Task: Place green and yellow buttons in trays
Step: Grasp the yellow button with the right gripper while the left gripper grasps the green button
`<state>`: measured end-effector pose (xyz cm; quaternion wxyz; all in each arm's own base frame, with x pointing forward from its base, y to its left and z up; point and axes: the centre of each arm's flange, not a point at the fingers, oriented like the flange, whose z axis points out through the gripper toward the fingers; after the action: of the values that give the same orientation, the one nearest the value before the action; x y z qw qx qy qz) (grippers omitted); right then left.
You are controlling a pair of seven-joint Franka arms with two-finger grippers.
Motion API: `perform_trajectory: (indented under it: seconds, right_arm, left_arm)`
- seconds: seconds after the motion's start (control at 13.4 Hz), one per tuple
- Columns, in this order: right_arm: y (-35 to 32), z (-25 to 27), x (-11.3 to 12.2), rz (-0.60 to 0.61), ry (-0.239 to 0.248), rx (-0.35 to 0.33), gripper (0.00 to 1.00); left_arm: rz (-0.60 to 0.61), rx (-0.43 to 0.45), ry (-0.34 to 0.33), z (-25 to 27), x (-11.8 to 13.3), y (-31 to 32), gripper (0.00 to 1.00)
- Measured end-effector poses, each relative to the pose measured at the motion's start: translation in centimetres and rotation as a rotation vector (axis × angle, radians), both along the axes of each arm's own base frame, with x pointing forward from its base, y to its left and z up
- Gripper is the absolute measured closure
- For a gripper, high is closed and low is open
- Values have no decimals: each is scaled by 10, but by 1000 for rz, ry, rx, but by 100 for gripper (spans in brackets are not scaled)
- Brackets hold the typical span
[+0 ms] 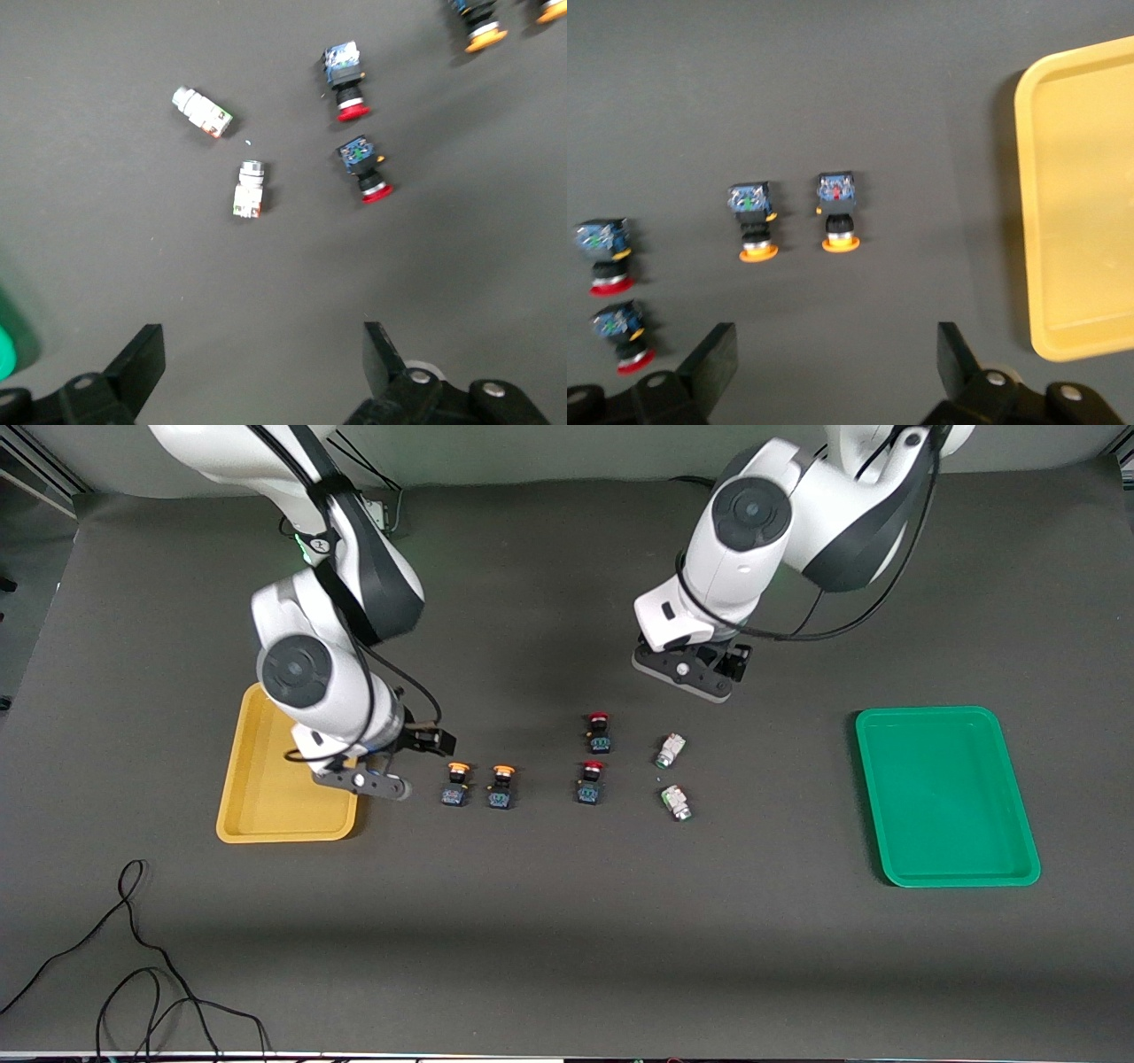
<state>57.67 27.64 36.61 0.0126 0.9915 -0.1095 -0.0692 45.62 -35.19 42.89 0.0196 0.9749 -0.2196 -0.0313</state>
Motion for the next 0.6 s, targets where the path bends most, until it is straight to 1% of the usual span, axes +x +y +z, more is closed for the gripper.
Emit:
perform_trajectory:
  seconds: [0.3,0.45,0.6]
  right_arm:
    - [0,-71,5,-14,-9,-13,0]
    - [6,-107,5,-9,-17,-18,0]
    - [13,-135,4,-4,-30,-22,0]
  left_arm:
    - [5,10,-11,-81,-8,13,0]
    - [-10,24,-22,-116,-4,12,0]
    - [-10,16,-27,-154,1,9,0]
